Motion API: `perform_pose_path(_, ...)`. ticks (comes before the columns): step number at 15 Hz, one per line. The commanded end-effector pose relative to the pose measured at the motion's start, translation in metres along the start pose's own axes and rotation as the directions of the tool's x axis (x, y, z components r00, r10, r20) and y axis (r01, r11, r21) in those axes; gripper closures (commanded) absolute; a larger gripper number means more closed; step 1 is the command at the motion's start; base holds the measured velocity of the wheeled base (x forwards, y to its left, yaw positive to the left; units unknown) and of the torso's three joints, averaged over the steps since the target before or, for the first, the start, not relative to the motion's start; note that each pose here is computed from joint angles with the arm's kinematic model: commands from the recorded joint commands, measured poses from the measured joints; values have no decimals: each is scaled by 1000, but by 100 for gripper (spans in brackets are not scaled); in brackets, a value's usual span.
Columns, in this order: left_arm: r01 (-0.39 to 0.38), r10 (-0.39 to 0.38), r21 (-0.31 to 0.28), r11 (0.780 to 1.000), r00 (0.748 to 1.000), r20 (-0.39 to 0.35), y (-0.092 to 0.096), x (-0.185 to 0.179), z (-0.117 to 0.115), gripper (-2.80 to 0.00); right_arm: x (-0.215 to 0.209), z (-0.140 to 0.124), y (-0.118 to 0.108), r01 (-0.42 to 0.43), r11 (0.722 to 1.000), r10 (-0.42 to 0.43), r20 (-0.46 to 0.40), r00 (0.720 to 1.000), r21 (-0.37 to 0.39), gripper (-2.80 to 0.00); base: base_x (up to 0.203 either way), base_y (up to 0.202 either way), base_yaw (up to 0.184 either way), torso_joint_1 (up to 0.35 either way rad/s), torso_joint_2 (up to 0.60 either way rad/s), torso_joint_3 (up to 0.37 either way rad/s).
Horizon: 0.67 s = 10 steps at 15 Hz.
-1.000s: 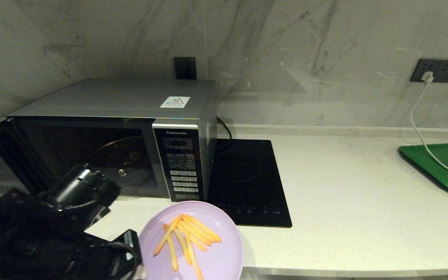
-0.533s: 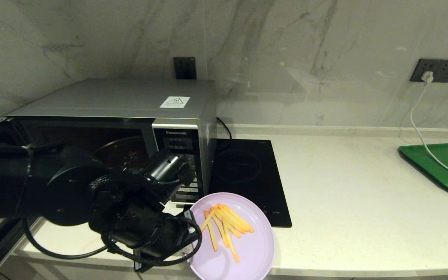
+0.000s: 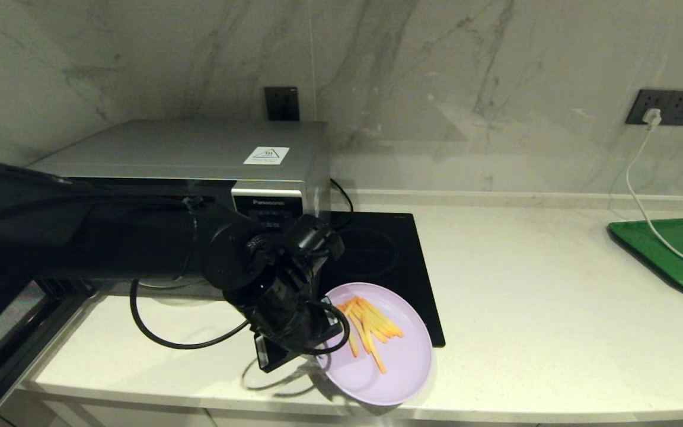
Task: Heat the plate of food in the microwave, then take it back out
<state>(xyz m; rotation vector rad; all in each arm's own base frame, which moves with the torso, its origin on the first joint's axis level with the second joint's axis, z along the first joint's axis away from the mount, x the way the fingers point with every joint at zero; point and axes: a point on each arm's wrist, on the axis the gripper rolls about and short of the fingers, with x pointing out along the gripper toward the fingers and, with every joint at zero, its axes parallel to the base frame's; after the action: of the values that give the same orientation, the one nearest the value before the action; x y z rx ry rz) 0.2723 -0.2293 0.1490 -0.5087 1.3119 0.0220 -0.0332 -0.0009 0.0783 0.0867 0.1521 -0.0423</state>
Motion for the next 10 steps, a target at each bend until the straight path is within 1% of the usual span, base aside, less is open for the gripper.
perform_pose_path(1, -30, 30, -7, 1000, 999, -17, -8, 17, 5, 0, 0, 0, 0, 0, 1000, 0, -1, 1000, 1, 0, 0, 0, 0, 0, 0, 0)
perform_pose_path(5, -35, 35, 2, 999, 999, -18, -15, 22, 9, 0, 0, 0, 0, 0, 1000, 0, -1, 1000, 1, 0, 0, 0, 0, 0, 0, 0)
perform_pose_path(7, -67, 67, 3, 998, 997, -30, -17, 28, 11, 0, 0, 0, 0, 0, 1000, 0, -1, 1000, 1, 0, 0, 0, 0, 0, 0, 0)
perform_pose_path(10, -86, 86, 6, 996, 996, -15, -20, 36, 12, 0, 0, 0, 0, 0, 1000, 0, -1, 1000, 1, 0, 0, 0, 0, 0, 0, 0)
